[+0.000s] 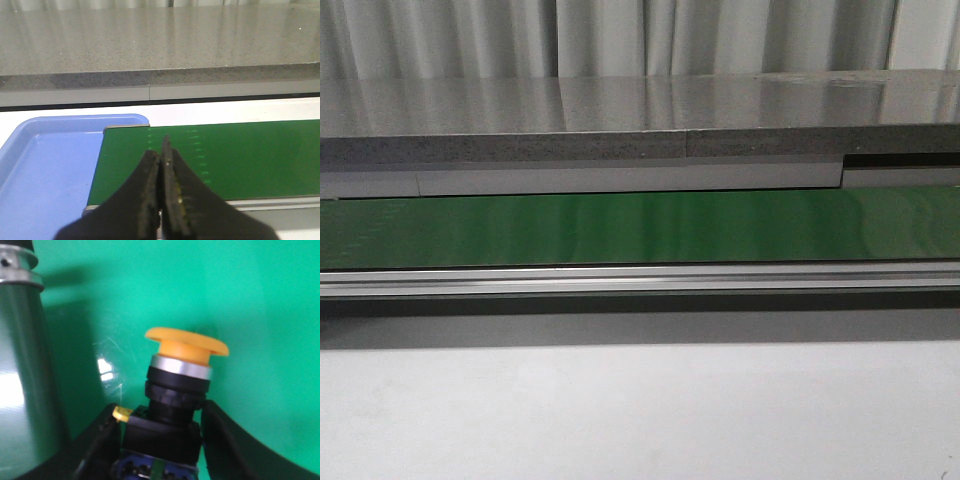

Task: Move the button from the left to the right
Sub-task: 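Lift the button off the belt with the right gripper, then carry the button to the green bin and open the right gripper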

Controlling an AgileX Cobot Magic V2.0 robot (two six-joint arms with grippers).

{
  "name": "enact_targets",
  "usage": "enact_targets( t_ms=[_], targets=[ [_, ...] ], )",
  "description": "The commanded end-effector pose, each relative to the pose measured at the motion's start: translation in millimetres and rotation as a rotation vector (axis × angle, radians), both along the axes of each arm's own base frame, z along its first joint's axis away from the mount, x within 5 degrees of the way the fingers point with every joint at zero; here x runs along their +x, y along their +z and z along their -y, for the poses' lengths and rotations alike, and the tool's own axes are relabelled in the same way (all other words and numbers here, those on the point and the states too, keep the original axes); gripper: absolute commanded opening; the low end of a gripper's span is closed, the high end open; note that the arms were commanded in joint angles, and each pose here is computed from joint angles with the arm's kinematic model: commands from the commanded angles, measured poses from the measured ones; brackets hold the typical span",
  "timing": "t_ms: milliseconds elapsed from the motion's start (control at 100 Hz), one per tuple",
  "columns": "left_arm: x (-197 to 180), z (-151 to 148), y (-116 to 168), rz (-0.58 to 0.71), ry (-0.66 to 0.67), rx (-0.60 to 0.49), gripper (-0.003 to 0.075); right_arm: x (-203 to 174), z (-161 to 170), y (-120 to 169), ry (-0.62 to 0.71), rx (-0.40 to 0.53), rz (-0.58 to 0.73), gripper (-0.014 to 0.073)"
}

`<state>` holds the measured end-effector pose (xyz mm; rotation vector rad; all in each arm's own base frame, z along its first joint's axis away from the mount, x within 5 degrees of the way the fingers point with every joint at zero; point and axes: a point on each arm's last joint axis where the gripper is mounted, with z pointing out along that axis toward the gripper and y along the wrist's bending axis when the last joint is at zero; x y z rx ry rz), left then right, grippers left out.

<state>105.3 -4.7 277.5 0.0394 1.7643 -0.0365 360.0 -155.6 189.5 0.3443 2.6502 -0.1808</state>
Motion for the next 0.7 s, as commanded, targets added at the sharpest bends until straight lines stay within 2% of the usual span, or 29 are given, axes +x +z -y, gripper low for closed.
enact_targets(
  t_ms=[0,560,690],
  targets=[
    [1.8,0.0,16.4,0.11,0.003,-0.011,-0.0019,4.2,2.7,31.0,0.002,-0.048,0.115,0.0163],
    [1.8,0.0,16.4,0.11,0.003,-0.011,-0.0019,3.5,2.2,30.4,-0.012,-0.033,0.108,0.0509],
    [1.8,0.0,16.4,0.11,0.003,-0.011,-0.0019,3.4,2.2,30.3,-0.018,-0.03,0.109,0.0533]
  ],
)
